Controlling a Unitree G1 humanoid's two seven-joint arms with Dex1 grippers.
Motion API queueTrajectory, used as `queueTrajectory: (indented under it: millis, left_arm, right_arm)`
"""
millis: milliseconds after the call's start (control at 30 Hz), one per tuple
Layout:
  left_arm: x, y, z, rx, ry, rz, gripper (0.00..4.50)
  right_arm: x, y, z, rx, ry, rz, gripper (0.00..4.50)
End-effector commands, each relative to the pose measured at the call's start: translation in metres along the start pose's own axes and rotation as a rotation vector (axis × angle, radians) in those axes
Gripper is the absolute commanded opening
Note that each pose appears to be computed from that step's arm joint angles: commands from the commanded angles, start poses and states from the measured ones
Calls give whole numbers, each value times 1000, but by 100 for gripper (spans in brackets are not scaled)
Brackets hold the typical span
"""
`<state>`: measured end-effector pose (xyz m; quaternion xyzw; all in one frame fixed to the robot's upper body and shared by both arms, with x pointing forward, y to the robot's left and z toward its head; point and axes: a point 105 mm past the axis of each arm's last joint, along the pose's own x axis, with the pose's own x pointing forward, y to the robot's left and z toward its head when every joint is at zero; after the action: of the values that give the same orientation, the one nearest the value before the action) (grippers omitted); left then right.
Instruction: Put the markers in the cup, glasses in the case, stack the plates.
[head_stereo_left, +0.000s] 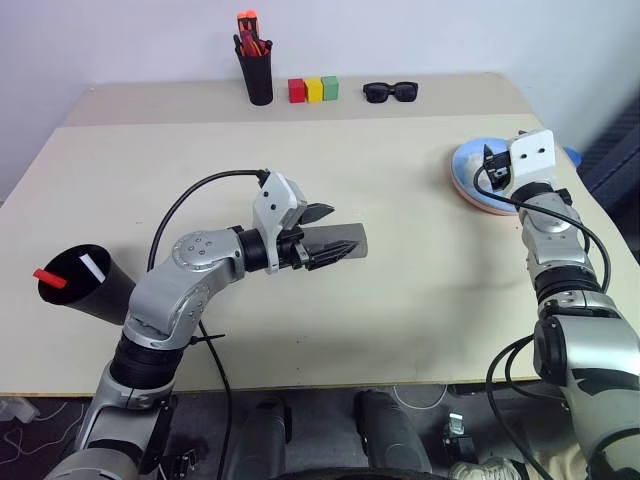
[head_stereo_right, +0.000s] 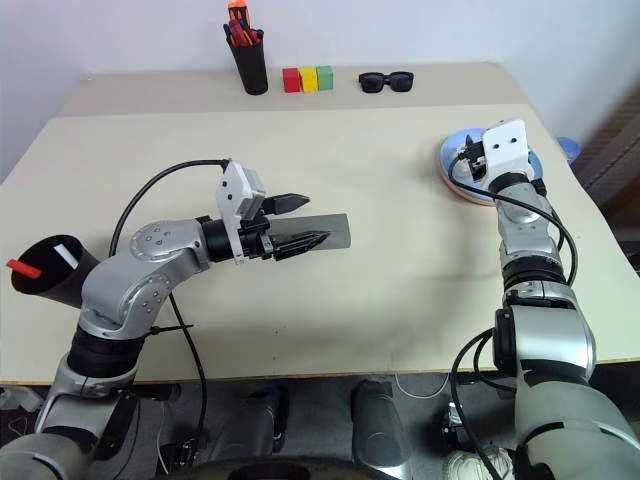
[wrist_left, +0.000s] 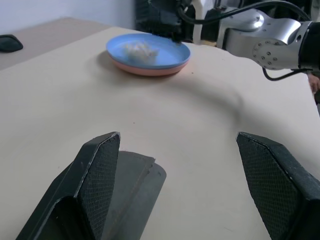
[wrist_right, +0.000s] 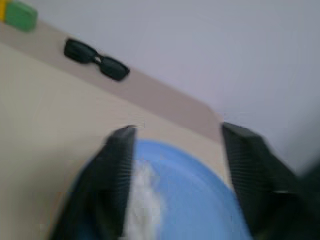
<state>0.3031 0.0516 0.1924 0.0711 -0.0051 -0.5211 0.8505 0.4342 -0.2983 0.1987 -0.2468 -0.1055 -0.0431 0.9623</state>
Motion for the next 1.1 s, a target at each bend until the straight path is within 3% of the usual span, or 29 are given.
queueTrajectory:
  millis: [33, 100, 233, 400, 567, 767, 1100]
  left_arm:
    - [0, 3, 12, 71, -54, 40, 382]
    - [1, 7, 13, 88, -77, 70, 382]
    - [-1, 12, 18, 175, -216, 181, 382]
    - [-16, 2, 3, 61, -282, 125, 382]
    - [-47, 4, -10, 101, -294, 222, 382]
    - [-90, -18, -23, 79, -262, 95, 382]
    - [-126, -46, -54, 54, -155, 118, 382]
  right_arm:
    - [1, -23, 19, 17, -72, -76, 335]
    - [0, -24, 20, 37, -90, -82, 335]
    - [-16, -10, 26, 254, -225, -2, 335]
    - [-83, 44, 26, 417, -310, 370, 335]
    - [-158, 65, 23, 497, -235, 587, 335]
    - [-217, 60, 13, 527, -112, 680, 335]
    - [-247, 33, -33, 486, 39, 597, 335]
